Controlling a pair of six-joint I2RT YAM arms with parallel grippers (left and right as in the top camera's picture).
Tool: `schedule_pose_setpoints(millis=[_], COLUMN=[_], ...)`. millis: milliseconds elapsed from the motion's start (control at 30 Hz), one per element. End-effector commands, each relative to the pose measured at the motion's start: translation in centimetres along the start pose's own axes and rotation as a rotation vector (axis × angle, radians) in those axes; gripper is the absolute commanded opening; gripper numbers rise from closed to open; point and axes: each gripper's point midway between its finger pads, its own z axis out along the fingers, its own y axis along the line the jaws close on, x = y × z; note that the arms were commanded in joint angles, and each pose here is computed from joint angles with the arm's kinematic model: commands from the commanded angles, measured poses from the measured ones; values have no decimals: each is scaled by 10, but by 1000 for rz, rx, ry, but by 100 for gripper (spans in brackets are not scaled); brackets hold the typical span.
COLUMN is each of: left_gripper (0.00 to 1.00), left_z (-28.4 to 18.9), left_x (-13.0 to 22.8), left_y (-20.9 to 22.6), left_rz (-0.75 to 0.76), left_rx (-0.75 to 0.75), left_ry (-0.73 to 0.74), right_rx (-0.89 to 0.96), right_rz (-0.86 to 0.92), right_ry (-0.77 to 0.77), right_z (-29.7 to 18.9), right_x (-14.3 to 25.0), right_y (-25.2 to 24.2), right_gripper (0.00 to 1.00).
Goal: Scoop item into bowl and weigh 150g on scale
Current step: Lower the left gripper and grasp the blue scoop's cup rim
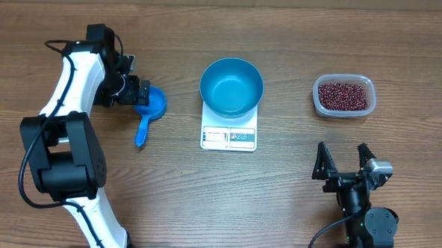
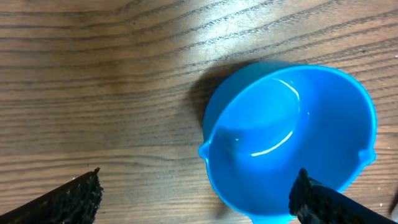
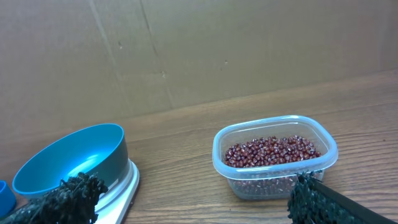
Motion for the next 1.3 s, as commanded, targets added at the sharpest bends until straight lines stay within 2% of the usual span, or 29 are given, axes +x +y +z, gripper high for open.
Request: schedule_pose_setpoints(millis=[0, 400, 600, 1033, 1200, 1267], left_gripper=[100, 100, 100, 99, 100, 100], left_z=[1, 3, 8, 12, 12, 12], left_x=[-7, -11, -7, -10, -17, -20], left_y=[4, 5, 5, 5, 1, 2], left_rz=[-14, -18, -120, -113, 95, 129], left_rx=[-8, -10, -9, -9, -11, -19], left_ry=[-12, -30, -22, -38, -66, -76], right_rx=[-1, -1, -1, -1, -1, -1], right_rz=[-4, -4, -4, -4, -4, -4], right_ry=[-3, -3, -3, -3, -3, -3], right_z=[0, 0, 0, 0, 0, 0], right_x=[2, 2, 2, 2, 2, 2], right_y=[0, 0, 0, 0, 0, 0], right_gripper=[100, 100, 100, 100, 100, 100])
